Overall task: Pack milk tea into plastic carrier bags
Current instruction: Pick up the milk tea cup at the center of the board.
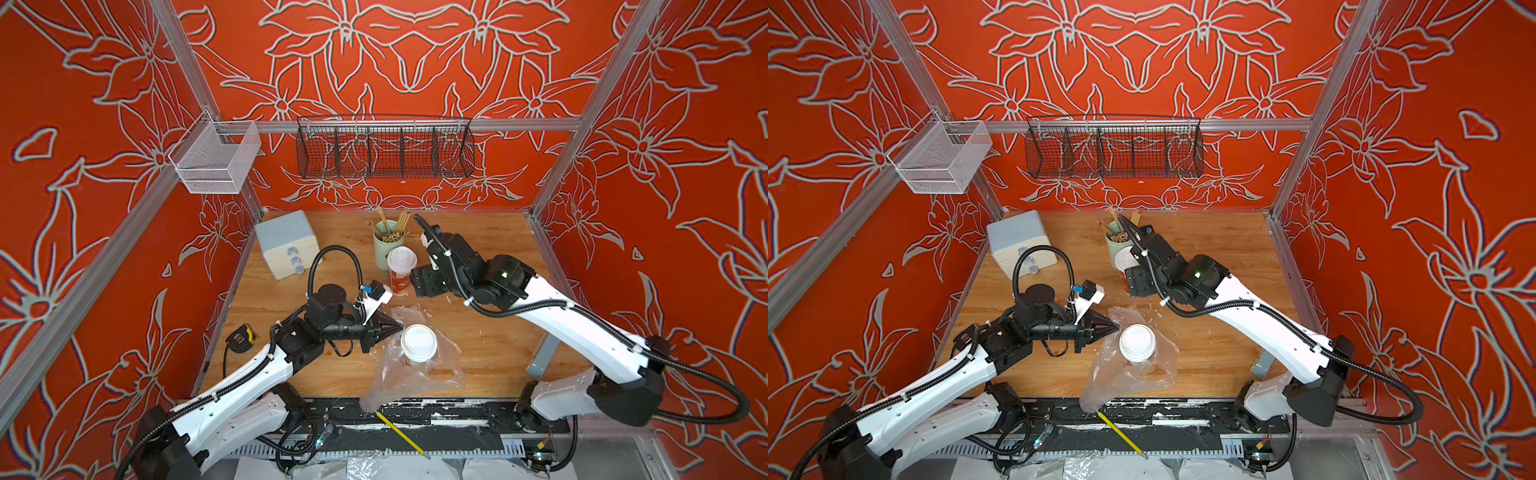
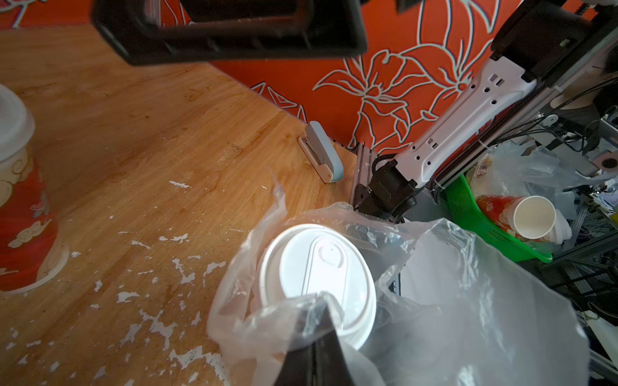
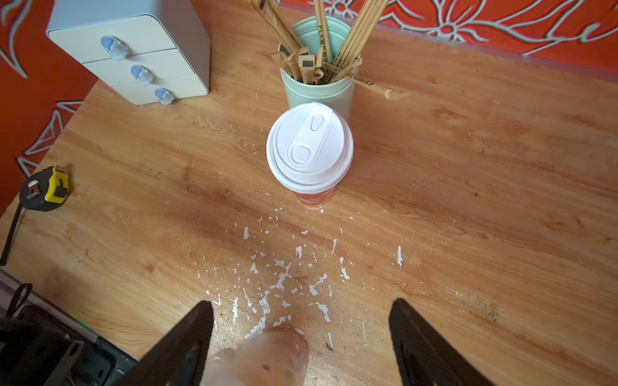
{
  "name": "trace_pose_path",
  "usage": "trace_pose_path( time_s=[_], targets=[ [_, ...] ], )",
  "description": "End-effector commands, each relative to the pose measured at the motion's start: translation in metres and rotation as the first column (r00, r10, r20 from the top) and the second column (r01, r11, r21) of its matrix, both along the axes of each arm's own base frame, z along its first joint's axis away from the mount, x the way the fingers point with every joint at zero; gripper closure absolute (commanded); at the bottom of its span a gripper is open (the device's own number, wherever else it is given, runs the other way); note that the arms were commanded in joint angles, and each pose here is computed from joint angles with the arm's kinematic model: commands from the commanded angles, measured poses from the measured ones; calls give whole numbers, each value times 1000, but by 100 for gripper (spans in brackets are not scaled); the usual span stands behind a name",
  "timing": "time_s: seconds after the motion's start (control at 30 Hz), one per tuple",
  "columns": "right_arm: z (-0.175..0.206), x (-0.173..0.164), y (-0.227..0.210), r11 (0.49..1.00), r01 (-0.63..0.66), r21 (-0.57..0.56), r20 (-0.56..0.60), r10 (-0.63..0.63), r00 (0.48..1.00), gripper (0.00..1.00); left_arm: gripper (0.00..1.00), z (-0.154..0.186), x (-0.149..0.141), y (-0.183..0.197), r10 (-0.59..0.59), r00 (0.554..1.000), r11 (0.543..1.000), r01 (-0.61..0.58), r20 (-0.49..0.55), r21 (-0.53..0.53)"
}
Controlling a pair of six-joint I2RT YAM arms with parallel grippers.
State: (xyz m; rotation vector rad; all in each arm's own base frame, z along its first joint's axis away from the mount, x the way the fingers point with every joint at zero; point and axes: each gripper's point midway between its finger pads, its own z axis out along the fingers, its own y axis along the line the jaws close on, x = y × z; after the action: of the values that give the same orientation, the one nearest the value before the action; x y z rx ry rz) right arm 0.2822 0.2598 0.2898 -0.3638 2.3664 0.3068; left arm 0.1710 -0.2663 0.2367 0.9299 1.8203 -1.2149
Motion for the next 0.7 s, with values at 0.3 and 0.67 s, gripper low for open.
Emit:
trace_pose_path(
  time_s=[0.3,0.67],
  targets=[
    [-23,49,22,990,-79,-118,-198,55,979,17,100,6,3,3,30,999,999,-30,12,19],
    [-49,86,29,979,-96,-178,-279,44,959,16,100,11,5,9,67,998,997,-68,18,49]
  ],
)
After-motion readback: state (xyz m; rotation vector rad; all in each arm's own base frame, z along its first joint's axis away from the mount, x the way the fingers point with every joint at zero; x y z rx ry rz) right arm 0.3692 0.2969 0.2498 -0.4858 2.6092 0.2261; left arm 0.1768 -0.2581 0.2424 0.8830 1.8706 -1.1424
